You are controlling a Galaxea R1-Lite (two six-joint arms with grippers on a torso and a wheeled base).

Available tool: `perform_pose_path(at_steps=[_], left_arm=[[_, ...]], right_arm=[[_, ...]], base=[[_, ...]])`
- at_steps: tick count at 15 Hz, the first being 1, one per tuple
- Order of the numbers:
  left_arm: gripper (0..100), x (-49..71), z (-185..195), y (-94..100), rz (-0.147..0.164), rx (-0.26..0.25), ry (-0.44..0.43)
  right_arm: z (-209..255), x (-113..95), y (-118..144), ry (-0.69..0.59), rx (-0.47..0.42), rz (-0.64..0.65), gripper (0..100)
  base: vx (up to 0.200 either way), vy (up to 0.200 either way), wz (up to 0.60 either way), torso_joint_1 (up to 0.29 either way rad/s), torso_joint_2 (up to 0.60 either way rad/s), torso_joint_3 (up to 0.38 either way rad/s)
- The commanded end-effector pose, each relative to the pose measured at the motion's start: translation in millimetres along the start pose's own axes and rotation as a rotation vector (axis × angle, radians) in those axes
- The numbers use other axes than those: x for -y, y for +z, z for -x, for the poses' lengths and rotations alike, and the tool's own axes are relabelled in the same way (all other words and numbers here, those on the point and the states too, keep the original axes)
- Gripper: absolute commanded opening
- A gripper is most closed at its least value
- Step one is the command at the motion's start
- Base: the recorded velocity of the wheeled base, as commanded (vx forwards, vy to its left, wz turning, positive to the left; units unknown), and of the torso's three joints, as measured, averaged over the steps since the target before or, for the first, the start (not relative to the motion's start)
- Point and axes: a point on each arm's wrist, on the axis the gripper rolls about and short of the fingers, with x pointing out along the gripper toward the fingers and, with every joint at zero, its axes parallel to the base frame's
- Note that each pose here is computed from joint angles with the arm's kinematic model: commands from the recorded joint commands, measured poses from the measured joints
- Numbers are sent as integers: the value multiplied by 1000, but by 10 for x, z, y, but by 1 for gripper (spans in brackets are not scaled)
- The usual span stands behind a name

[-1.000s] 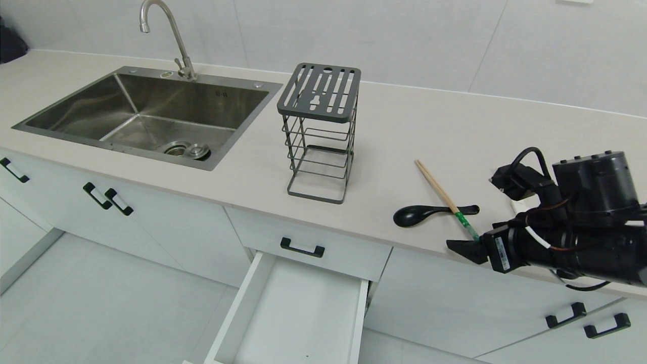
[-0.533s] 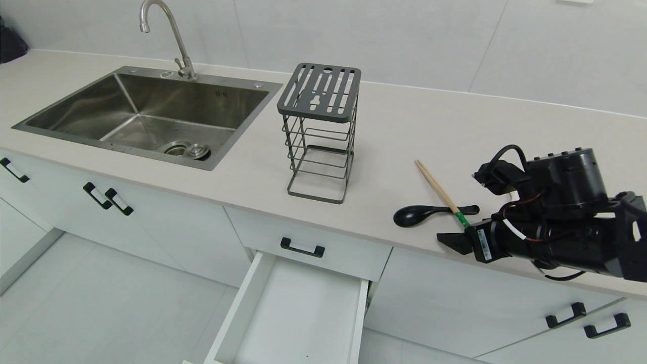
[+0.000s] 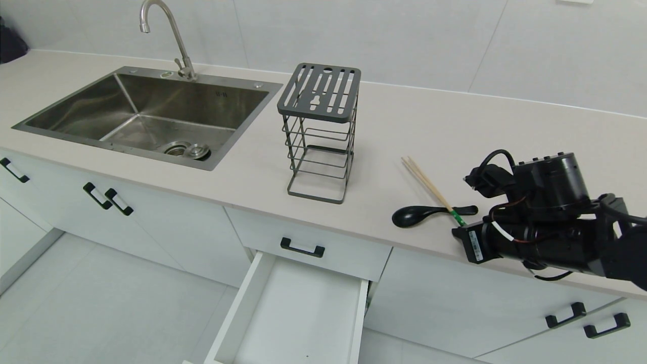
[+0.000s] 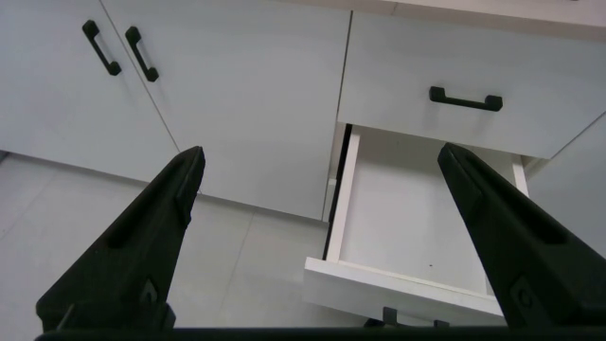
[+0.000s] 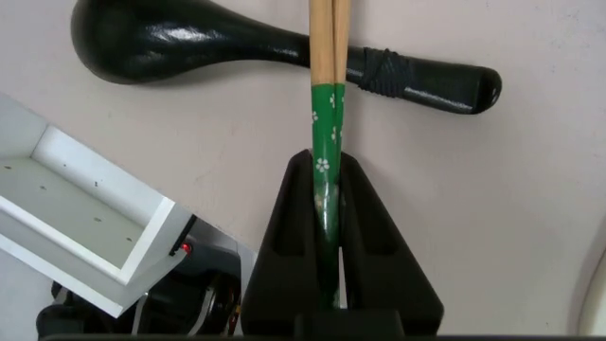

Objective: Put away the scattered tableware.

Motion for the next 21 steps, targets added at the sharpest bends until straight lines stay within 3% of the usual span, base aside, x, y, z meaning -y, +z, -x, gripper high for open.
perform_pose_path(at_steps=[1,6,13,21], left_arm=[[100,0,-1,0,0,-1,-1],[100,0,-1,0,2,-1,1],[100,0,-1,0,2,-1,-1],[100,0,-1,0,0,-1,-1]], right_arm=[[2,4,14,-3,3,-2,0],[216,22,182,0,134,-16,0],[880,96,173,53,321,-15,0],[1071,42,113,447,439,102,0]], base=[[0,0,0,0,0,0],[0,0,0,0,0,0],[0,0,0,0,0,0],[0,0,0,0,0,0]])
